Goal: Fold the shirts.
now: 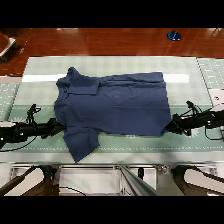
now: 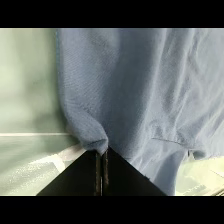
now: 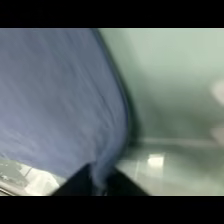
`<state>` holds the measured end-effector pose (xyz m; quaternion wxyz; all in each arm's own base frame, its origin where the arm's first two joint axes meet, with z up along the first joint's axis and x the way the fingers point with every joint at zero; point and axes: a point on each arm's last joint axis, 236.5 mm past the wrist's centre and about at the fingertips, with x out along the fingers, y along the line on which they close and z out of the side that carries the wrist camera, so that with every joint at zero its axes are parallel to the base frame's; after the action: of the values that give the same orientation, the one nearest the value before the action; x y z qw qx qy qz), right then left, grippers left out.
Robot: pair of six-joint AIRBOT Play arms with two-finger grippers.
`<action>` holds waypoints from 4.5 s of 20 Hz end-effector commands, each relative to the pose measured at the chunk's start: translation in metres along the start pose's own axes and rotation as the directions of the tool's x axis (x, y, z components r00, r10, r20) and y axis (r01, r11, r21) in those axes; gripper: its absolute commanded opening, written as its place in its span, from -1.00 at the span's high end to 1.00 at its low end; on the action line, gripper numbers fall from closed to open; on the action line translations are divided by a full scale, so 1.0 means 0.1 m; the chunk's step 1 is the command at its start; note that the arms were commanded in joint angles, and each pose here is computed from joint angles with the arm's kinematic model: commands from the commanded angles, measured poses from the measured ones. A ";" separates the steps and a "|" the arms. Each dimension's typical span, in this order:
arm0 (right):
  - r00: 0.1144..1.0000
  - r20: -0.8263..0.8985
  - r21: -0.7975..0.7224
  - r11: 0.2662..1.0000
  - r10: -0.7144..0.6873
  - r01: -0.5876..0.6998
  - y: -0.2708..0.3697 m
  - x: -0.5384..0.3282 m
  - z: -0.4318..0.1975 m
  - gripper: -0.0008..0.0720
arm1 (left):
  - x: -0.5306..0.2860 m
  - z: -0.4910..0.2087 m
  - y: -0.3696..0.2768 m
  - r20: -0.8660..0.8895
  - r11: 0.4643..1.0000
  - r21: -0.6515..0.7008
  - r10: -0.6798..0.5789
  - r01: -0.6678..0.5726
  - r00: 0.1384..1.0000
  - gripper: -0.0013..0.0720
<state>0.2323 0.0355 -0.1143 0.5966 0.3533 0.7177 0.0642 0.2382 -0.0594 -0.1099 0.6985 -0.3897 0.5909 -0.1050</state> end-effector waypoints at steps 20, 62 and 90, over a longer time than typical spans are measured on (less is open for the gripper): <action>0.087 0.856 -0.453 0.656 0.510 0.604 3.15 -4.93 -1.32 0.88 | -4.97 -0.26 -4.26 0.736 0.594 0.629 -0.663 -0.502 0.138 0.93; 0.887 0.452 -0.399 0.911 0.094 0.106 1.78 -1.13 2.75 0.88 | -0.06 3.02 -1.85 0.408 0.943 0.307 -0.005 -0.132 0.913 0.93; 0.893 0.449 -0.208 0.971 -0.013 0.118 0.50 -1.35 1.21 -0.15 | -0.69 0.75 0.10 -0.128 0.969 0.070 0.242 -0.235 0.962 -0.43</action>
<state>0.3965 -0.0392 -0.0071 0.7520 0.2395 0.6075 0.0901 0.3292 0.0153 -0.0536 0.6630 -0.2476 0.6994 -0.0996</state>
